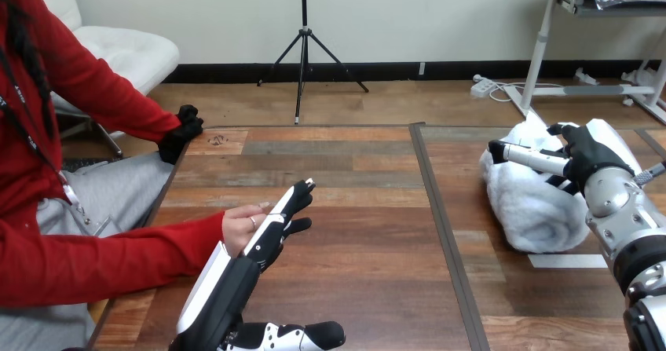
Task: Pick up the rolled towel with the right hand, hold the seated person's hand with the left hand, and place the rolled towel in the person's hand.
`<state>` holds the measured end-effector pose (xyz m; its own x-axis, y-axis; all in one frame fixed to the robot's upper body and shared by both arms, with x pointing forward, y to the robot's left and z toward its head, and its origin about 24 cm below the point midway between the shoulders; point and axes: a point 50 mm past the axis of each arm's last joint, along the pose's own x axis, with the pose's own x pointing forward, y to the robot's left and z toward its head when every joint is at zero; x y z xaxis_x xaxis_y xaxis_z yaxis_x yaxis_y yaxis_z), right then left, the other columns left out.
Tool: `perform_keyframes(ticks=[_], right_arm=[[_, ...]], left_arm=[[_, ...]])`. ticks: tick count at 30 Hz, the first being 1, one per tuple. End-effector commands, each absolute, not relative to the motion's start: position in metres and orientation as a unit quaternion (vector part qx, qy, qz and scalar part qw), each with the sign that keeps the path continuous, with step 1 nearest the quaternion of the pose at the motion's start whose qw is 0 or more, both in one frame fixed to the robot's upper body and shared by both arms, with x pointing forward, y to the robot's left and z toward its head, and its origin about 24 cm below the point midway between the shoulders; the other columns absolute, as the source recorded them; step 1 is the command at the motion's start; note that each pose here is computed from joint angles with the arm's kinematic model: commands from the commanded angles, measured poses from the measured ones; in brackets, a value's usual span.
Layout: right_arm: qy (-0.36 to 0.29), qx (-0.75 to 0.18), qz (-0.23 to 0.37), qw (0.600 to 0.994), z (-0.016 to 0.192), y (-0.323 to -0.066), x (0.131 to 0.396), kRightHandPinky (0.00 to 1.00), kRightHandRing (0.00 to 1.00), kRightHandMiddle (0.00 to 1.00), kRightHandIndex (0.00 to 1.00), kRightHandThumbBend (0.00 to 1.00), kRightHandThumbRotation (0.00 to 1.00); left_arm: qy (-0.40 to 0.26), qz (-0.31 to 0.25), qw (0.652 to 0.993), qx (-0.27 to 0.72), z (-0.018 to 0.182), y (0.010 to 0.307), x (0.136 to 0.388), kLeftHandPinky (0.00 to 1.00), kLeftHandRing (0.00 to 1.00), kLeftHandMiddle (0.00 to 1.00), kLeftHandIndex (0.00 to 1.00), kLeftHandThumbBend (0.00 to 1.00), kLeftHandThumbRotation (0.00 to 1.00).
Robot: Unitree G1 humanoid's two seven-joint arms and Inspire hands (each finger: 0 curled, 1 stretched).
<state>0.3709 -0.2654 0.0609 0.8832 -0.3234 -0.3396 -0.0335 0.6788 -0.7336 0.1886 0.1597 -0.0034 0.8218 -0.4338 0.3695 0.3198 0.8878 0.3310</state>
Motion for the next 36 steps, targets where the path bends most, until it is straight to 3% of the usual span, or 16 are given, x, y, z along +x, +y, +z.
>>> perform_keyframes(ticks=[1,7,17,26,36], right_arm=[[0.201,-0.374,-0.078,0.902,0.07,-0.263,0.375,0.26,0.36,0.47,0.93,1.0,0.6],[0.191,-0.364,-0.084,0.908,0.076,-0.266,0.377,0.23,0.33,0.47,0.95,1.0,0.6],[0.179,-0.358,-0.085,0.912,0.085,-0.269,0.38,0.12,0.19,0.32,0.96,1.0,0.6],[0.17,-0.368,-0.083,0.91,0.093,-0.271,0.382,0.17,0.26,0.39,0.96,1.0,0.6],[0.164,-0.375,-0.083,0.909,0.102,-0.274,0.385,0.16,0.23,0.36,0.95,1.0,0.61]], left_arm=[[-0.273,-0.187,0.935,0.13,0.015,0.16,0.204,0.88,0.96,0.97,0.96,1.0,0.59],[-0.273,-0.187,0.934,0.133,0.015,0.16,0.205,0.87,0.95,0.98,0.97,1.0,0.6],[-0.271,-0.188,0.935,0.13,0.015,0.159,0.206,0.87,0.95,0.98,0.97,1.0,0.61],[-0.273,-0.188,0.935,0.126,0.015,0.158,0.208,0.87,0.95,0.97,0.97,1.0,0.6],[-0.273,-0.187,0.935,0.13,0.016,0.158,0.21,0.87,0.95,0.97,0.96,1.0,0.6]])
